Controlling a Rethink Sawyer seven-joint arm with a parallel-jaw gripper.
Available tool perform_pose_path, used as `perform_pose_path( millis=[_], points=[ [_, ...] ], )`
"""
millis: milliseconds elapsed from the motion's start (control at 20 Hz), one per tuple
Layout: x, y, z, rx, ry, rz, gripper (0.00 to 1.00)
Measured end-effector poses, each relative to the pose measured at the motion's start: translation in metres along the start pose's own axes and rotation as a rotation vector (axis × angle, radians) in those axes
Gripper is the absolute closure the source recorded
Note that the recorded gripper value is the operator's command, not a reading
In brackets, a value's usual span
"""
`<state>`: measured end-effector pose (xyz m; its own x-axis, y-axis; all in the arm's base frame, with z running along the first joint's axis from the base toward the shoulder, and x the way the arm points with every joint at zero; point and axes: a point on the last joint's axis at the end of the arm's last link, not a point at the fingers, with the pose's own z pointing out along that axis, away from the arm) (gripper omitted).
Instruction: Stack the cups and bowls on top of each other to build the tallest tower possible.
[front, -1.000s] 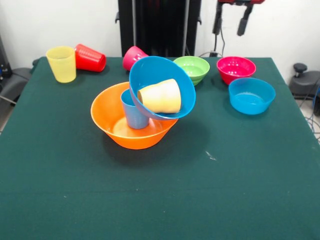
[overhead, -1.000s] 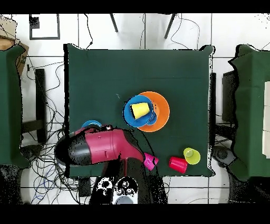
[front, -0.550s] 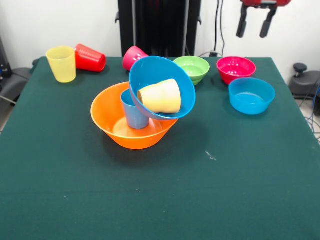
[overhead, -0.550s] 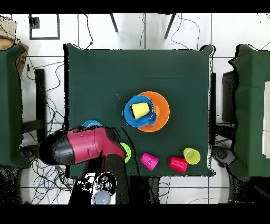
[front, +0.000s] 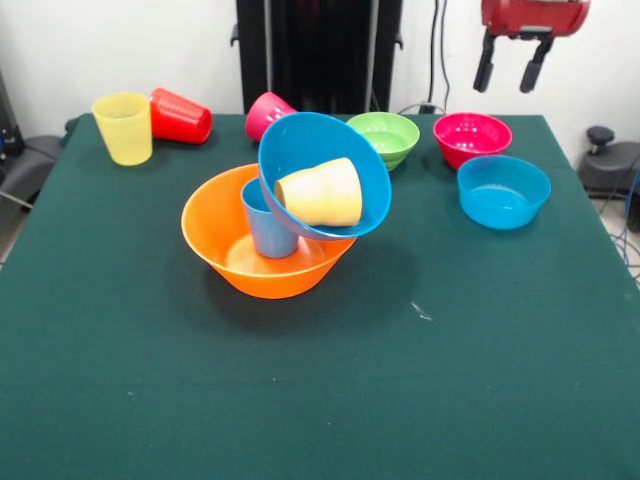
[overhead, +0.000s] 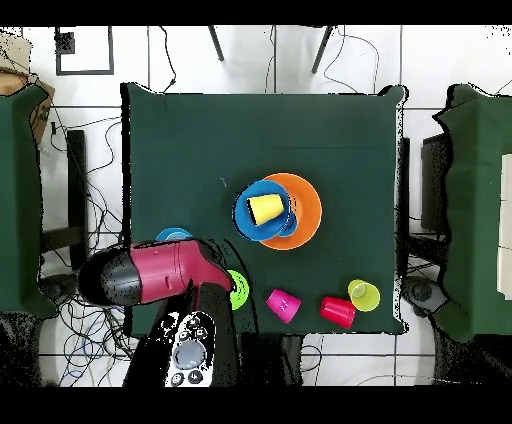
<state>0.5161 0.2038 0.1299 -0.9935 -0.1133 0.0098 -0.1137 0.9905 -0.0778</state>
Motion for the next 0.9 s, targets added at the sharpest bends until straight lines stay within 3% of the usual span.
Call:
perform_pose_path(
  millis=[900],
  points=[
    [0.008,-0.027,0.009,0.05,0.024,0.052,0.0]
  ],
)
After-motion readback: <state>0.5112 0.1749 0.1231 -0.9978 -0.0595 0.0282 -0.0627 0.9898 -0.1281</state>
